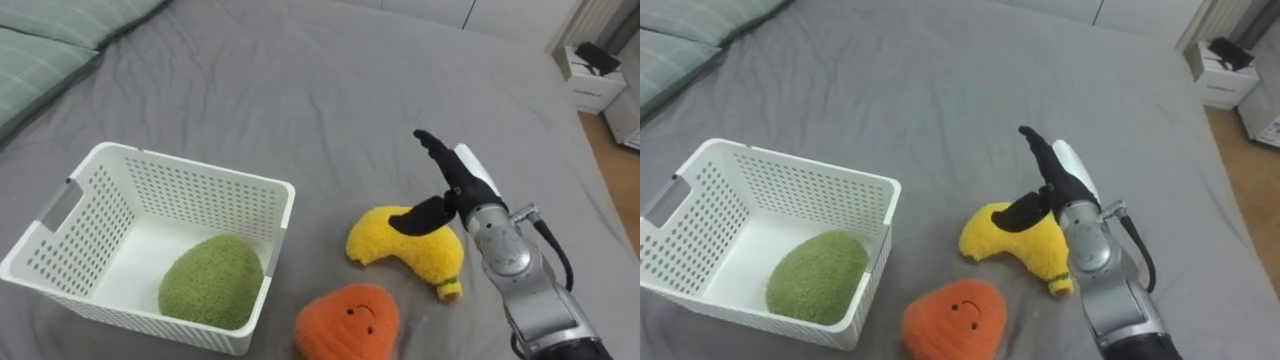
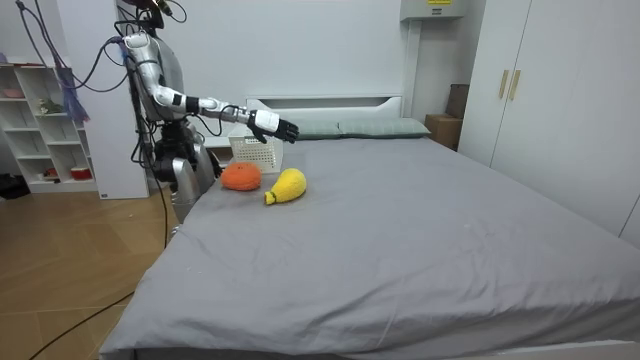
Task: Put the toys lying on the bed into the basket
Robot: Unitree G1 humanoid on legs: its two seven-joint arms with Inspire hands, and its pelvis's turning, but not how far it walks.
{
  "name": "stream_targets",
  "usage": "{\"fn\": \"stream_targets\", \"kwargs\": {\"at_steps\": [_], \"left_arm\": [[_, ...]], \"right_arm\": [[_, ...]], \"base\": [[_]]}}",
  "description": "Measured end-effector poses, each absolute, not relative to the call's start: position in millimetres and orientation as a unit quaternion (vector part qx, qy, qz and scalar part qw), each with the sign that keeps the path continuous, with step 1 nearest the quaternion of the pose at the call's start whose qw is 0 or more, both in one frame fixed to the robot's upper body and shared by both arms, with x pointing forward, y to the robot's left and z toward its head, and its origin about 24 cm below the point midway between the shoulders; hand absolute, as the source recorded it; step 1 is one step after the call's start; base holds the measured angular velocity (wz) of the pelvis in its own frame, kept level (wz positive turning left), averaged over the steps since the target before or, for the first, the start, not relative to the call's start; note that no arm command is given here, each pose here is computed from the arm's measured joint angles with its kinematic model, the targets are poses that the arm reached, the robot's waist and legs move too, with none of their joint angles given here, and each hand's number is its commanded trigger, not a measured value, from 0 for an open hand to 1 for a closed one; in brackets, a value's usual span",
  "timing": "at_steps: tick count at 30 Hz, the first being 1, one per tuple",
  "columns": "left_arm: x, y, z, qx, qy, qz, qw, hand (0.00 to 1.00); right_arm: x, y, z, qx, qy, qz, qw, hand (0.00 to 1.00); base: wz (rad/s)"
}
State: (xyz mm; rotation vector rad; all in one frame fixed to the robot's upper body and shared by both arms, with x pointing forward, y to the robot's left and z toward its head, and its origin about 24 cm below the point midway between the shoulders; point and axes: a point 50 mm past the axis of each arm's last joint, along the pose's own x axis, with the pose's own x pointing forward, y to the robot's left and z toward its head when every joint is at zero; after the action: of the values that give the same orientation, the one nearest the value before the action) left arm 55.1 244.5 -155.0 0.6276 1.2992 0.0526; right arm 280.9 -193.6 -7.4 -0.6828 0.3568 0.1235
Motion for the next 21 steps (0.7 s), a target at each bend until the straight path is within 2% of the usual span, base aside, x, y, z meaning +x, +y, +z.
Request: {"fn": "stream_targets", "kwargs": {"at_steps": [5,10,16,21], "left_arm": [[54.9,245.6,-154.9,0.273,0.596,0.033,0.755,0.00],[68.3,243.6,-153.8,0.252,0.582,0.041,0.772,0.00],[85.7,237.6,-153.5,0.192,0.559,0.058,0.804,0.00],[99.8,234.9,-153.1,0.175,0.544,0.054,0.819,0.00]], "right_arm": [[269.0,-206.3,-35.9,-0.334,0.243,0.058,0.909,0.00],[276.7,-217.7,-43.0,-0.345,0.269,0.039,0.898,0.00],[304.2,-236.1,-28.2,-0.368,0.264,0.004,0.891,0.00],[305.6,-251.0,-27.4,-0.388,0.274,-0.012,0.880,0.00]], "base": [[0.00],[0.00],[0.00],[0.08]]}}
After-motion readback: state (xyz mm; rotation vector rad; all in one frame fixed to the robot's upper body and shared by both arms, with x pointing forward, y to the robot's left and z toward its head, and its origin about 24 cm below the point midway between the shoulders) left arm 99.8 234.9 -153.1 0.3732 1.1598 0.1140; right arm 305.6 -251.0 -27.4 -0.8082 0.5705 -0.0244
